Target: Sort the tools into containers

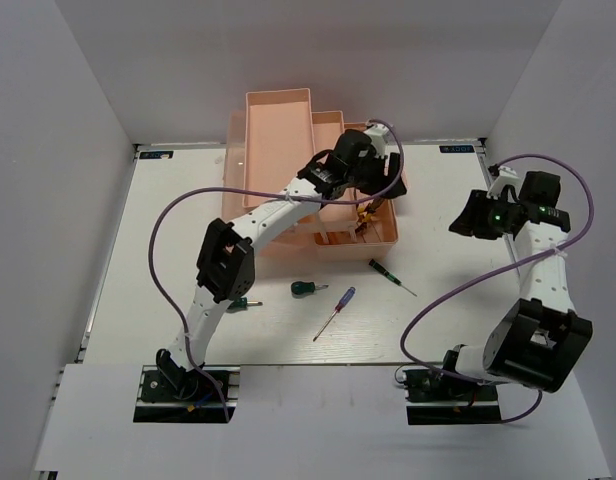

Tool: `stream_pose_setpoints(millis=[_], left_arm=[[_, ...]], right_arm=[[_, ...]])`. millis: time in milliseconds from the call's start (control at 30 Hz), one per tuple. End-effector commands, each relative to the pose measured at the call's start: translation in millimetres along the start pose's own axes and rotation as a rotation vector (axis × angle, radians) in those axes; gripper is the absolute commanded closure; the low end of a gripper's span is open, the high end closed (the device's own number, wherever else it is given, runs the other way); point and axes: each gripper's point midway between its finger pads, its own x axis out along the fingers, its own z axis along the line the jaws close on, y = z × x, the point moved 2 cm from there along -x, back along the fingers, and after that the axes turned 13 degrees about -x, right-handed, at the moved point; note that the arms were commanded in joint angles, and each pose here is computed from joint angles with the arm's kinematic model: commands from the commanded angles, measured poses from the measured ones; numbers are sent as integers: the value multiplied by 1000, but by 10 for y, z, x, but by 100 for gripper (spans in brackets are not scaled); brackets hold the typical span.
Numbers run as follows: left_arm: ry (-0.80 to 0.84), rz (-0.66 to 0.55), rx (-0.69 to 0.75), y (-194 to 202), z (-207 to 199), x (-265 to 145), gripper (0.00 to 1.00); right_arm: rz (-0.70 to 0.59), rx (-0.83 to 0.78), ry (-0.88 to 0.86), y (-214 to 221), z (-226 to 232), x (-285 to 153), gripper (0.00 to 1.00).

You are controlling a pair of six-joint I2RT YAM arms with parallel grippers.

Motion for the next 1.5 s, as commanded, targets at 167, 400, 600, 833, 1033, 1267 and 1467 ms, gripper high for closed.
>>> stream_pose_setpoints(millis=[167,400,600,833,1033,1267,1467], left_arm=[[161,-107,194,-560,-873,-801,93],[38,205,259,800,-417,-1777,64],[-87,195,112,1529,29,-2582,28],[-105,199,47,1827,161,-2610,28],[-139,257,74,1975,194,-2422,28],[-208,240,114,2007,289,-2367,28],[-228,263,128,2163,382,-2251,26]], right_arm=[[-51,-321,-539,37,873,-85,81],[143,-654,-493,1086,1174,417,50],[198,-628,-287,1241,1009,786,26],[146,-665,-196,1089,939,940,26],[183,-670,-243,1198,1040,1077,38],[212,-723,-251,1412,1085,1118,46],[249,-730,-296,1622,1112,1083,64]])
